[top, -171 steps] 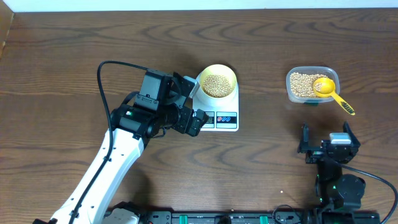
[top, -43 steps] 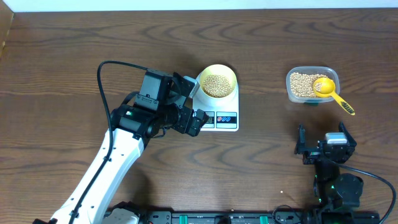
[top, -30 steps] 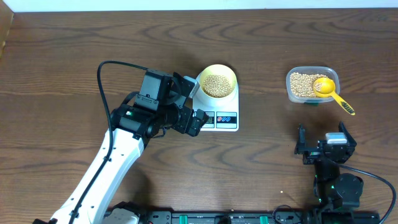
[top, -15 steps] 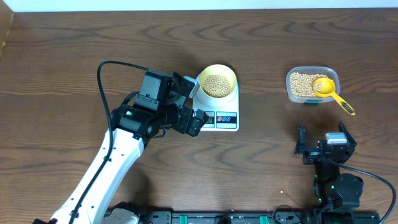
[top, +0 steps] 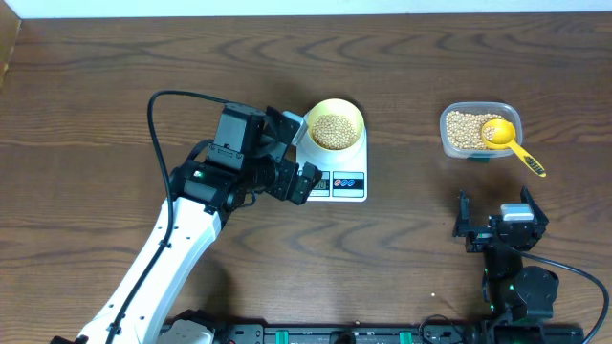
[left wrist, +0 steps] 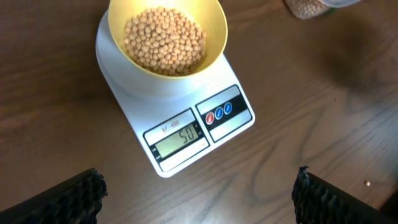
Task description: Scoop item into bowl and weigh 50g on scale
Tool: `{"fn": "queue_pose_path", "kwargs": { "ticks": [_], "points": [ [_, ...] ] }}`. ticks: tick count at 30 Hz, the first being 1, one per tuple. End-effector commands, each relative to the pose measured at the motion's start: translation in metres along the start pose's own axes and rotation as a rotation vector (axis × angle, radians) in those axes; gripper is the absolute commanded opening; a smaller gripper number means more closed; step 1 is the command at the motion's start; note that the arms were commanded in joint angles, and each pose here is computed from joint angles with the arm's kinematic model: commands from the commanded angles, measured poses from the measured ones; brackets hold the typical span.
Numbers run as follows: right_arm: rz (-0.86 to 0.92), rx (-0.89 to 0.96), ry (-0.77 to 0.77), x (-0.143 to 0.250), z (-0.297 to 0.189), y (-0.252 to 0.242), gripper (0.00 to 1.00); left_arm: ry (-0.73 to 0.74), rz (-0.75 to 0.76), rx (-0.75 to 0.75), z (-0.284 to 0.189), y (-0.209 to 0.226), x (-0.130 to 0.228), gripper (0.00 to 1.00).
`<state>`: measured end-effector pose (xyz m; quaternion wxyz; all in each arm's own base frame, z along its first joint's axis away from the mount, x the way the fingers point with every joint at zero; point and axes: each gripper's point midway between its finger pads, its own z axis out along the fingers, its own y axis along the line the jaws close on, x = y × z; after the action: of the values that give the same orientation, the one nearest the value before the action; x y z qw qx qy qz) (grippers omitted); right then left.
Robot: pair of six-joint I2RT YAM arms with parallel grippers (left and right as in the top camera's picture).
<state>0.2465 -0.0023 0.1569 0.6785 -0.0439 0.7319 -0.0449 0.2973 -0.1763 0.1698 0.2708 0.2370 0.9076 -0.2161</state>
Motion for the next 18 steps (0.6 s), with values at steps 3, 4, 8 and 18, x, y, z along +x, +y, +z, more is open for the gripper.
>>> {"fn": "queue_pose_path", "kwargs": {
  "ticks": [3,4,8,18],
  "points": [
    [-0.002,-0.011,-0.001,0.000,0.000,0.003,0.99,-0.060,0.015,-0.033,-0.001,0.006,-0.015,0.98],
    [-0.002,-0.011,-0.001,0.000,0.000,0.003,0.99,-0.070,0.018,-0.057,-0.001,0.010,-0.017,0.98],
    [-0.002,-0.011,-0.001,0.000,0.000,0.003,0.99,-0.094,0.028,-0.208,-0.008,0.035,-0.023,0.98],
    [-0.002,-0.011,-0.001,0.000,0.000,0.003,0.99,-0.282,-0.045,-0.467,-0.079,0.090,-0.046,0.98]
  ]
}}
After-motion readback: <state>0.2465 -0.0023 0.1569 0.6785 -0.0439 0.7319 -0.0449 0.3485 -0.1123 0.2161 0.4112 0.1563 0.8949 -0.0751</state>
